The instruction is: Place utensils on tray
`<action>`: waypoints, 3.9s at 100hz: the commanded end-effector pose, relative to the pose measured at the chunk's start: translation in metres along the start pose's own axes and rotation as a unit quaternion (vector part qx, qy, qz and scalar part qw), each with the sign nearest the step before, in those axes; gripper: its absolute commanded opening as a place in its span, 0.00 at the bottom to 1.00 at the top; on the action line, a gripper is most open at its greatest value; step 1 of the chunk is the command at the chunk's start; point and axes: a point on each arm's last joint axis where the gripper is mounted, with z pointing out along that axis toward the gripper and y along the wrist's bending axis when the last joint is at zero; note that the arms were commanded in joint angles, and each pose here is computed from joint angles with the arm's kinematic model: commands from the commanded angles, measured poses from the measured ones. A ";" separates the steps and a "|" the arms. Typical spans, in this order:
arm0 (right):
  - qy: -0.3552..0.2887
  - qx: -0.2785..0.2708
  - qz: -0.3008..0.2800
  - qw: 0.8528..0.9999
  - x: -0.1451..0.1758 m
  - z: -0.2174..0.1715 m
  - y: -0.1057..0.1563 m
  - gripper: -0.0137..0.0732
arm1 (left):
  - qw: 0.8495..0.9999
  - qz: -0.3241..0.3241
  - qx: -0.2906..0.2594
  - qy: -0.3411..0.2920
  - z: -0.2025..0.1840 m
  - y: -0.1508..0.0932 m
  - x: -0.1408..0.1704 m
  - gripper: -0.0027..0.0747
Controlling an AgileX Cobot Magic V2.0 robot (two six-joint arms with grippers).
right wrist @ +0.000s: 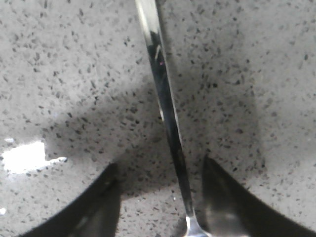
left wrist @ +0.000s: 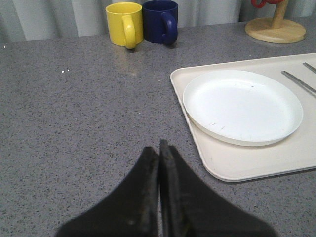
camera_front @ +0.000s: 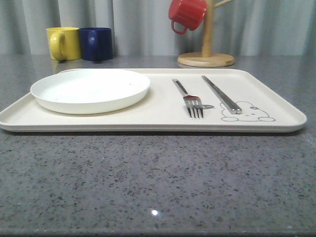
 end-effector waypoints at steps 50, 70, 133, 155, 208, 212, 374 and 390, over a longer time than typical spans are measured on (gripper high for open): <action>-0.063 -0.031 -0.001 0.998 -0.001 -0.044 0.012 0.08 | 0.999 -0.007 0.002 -0.043 -0.003 0.000 -0.013 0.01; -0.104 -0.066 -0.066 0.990 0.013 -0.083 0.065 0.08 | 0.999 -0.007 0.002 -0.043 -0.003 0.000 -0.013 0.01; -0.071 -0.202 -0.118 0.970 0.057 -0.091 0.212 0.08 | 0.999 -0.007 0.002 -0.043 -0.003 0.000 -0.013 0.01; -0.061 -0.202 -0.088 0.973 0.053 -0.077 0.219 0.08 | 0.999 -0.007 0.002 -0.043 -0.003 0.000 -0.013 0.01; -0.047 -0.193 -0.089 0.976 0.052 -0.065 0.222 0.47 | 0.999 -0.007 0.002 -0.043 -0.003 0.000 -0.013 0.01; -0.047 -0.193 -0.089 0.976 0.052 -0.065 0.222 0.52 | 0.999 -0.007 0.002 -0.043 -0.003 0.000 -0.013 0.01; -0.416 -0.102 -0.023 0.903 0.208 -0.135 0.039 0.09 | 0.999 -0.007 0.002 -0.043 -0.003 0.000 -0.013 0.01; -0.505 -0.105 -0.026 0.856 0.243 -0.136 0.031 0.09 | 0.999 -0.007 0.002 -0.043 -0.003 0.000 -0.013 0.01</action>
